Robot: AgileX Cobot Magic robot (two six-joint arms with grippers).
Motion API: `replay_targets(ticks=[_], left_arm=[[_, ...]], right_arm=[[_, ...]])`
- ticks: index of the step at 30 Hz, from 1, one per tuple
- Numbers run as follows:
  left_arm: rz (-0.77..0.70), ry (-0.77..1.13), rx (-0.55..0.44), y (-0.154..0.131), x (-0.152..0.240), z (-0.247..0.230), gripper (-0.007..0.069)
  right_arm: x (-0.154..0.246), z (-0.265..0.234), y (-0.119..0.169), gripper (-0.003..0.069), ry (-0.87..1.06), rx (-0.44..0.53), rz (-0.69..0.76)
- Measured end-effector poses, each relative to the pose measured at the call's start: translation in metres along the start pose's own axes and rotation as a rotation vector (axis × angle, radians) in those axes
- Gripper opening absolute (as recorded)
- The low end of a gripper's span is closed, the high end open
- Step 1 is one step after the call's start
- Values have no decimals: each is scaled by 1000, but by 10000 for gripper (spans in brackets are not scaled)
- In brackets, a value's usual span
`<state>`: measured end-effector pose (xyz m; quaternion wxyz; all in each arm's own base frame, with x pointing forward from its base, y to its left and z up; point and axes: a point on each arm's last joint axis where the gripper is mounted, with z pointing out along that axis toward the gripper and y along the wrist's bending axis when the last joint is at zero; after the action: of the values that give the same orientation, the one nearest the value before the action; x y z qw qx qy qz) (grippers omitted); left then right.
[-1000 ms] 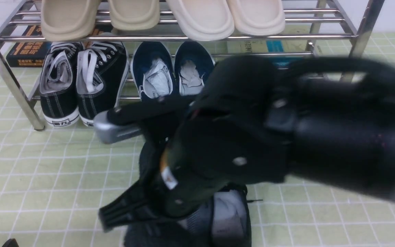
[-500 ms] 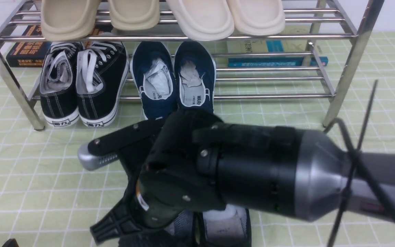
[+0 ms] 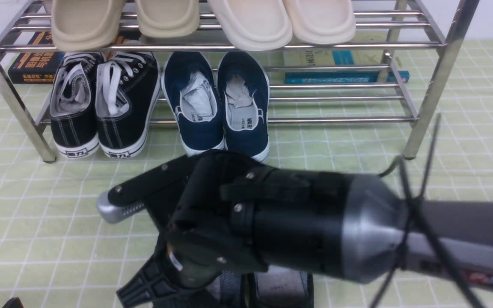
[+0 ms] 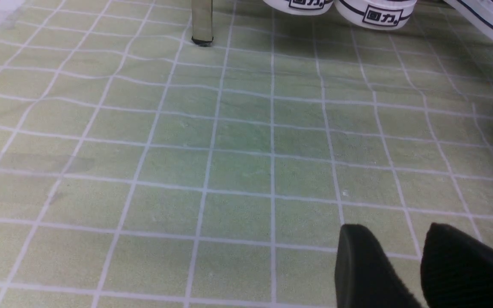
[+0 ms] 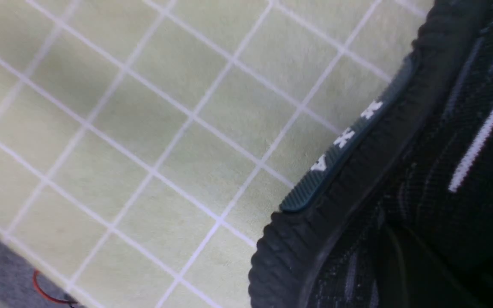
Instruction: Take the shoes off the shelf with your hand from the green coffee tablecloth.
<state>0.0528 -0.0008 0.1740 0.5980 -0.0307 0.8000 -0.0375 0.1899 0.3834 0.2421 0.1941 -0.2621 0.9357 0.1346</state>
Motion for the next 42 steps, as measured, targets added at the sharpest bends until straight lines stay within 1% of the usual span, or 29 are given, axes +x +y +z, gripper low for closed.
replay_targets(ticks=[2, 9, 12, 13, 14, 18, 21, 27, 29, 30, 32, 36, 39, 42], left_arm=[[0, 0, 0, 0, 0, 0, 242], [1, 0, -1, 0, 0, 0, 242], [1, 0, -1, 0, 0, 0, 242], [2, 0, -1, 0, 0, 0, 242], [2, 0, -1, 0, 0, 0, 242], [2, 0, -1, 0, 0, 0, 242], [2, 0, -1, 0, 0, 0, 242], [2, 0, -1, 0, 0, 0, 242], [2, 0, -1, 0, 0, 0, 242], [2, 0, -1, 0, 0, 0, 242], [2, 0, -1, 0, 0, 0, 242], [2, 0, -1, 0, 0, 0, 242], [3, 0, -1, 0, 0, 0, 242], [3, 0, -1, 0, 0, 0, 242]], right_arm=[[2, 7, 0, 38, 10, 12, -9], [1, 7, -2, 73, -3, 35, -34], [2, 7, -4, 93, 18, 61, -40], [4, 6, -6, 108, 37, 80, -41], [4, 6, -6, 108, 37, 80, -41], [6, 5, -8, 152, 63, 104, -41], [6, 4, -9, 195, 71, 109, -38], [6, 4, -10, 351, 88, 103, -16], [6, 4, -10, 372, 87, 102, -16], [5, 1, -10, 404, 84, 97, -13], [3, -6, -9, 426, 76, 88, -5], [-7, -27, -4, 438, 55, 61, 4], [-19, -54, 1, 441, 48, 43, -25], [-23, -62, 2, 441, 49, 42, -68]])
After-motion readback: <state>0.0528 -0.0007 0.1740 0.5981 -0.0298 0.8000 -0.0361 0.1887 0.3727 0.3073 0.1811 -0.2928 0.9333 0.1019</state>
